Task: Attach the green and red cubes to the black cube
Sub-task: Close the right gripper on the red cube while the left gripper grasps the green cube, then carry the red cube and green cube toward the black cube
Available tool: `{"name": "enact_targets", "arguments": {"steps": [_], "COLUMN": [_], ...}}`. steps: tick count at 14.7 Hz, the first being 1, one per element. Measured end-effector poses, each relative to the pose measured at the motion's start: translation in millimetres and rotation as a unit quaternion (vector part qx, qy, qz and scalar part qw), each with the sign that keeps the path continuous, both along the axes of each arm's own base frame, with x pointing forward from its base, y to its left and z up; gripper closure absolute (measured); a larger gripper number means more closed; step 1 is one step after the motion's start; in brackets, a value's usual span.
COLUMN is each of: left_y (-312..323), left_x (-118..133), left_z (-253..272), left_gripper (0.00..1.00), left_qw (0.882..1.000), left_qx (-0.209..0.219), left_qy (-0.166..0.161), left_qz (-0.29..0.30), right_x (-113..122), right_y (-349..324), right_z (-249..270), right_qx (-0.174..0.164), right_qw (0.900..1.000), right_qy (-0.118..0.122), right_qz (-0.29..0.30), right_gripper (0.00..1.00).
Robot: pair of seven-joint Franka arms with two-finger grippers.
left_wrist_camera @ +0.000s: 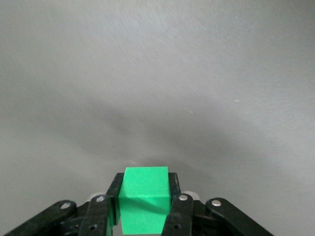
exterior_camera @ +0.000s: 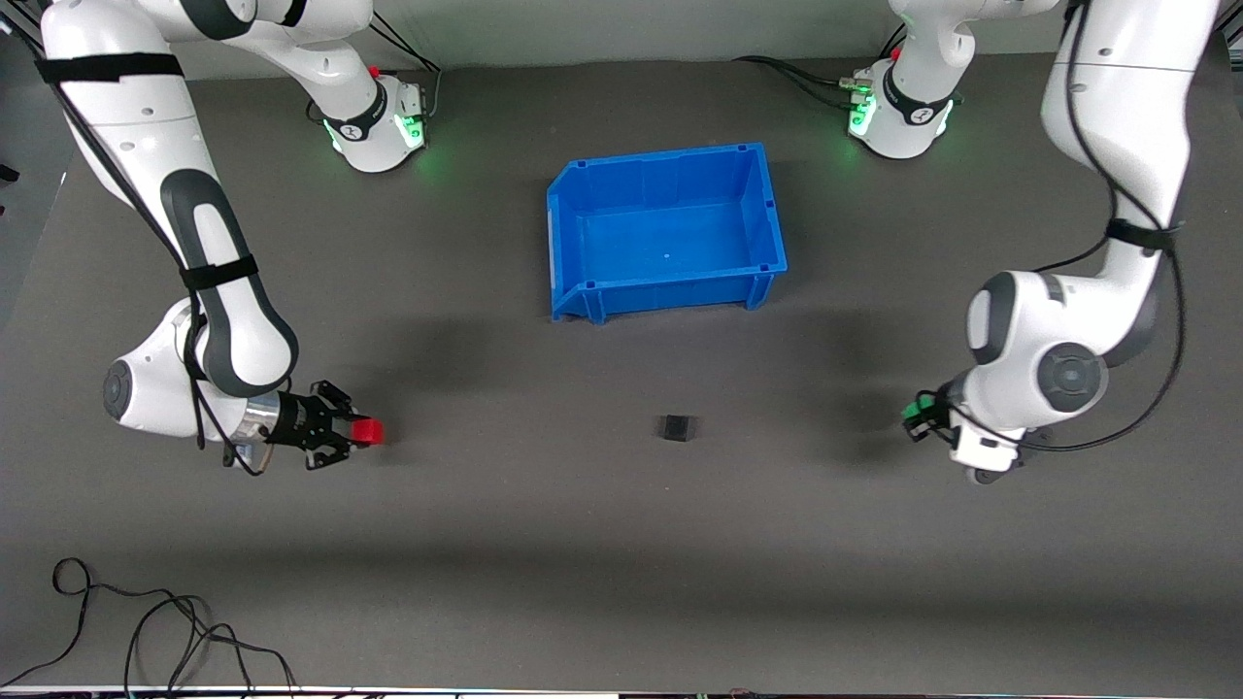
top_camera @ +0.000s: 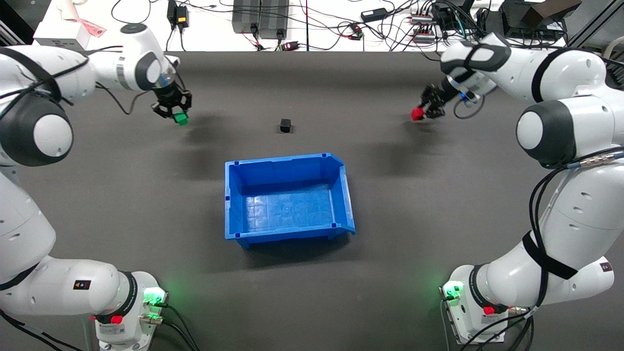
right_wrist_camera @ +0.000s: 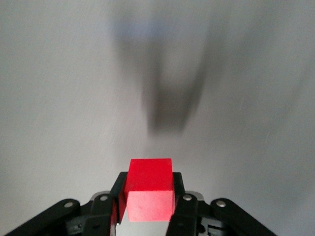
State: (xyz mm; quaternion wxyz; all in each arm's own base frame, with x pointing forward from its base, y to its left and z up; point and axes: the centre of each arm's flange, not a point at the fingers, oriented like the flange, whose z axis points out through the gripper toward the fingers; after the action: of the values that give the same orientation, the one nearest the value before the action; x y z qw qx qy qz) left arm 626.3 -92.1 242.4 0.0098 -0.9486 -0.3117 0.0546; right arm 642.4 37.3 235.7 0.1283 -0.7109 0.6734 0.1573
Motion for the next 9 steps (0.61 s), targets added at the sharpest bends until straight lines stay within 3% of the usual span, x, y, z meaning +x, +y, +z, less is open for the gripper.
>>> {"name": "enact_targets", "arguments": {"steps": [2,5,9], "left_y": [-32,-81,-155], "left_x": [5,10,-7], "left_z": [-4,-20,-34], "left_gripper": [0.63,0.63,0.63], "left_qw": [0.996,0.976,0.949], "left_qx": [-0.002,-0.029,-0.048], "left_qy": [0.001,0.026,0.061], "left_qz": [0.085,0.215,0.306], "right_x": [12,7,-1], "right_y": [69,172,269], "right_z": [27,43,27], "right_qx": [0.001,-0.002,-0.007], "right_qw": [1.0,0.998,0.991], "right_qy": [0.005,0.023,0.021], "right_qz": [-0.019,-0.061,-0.13], "right_gripper": [0.6,0.6,0.6]}}
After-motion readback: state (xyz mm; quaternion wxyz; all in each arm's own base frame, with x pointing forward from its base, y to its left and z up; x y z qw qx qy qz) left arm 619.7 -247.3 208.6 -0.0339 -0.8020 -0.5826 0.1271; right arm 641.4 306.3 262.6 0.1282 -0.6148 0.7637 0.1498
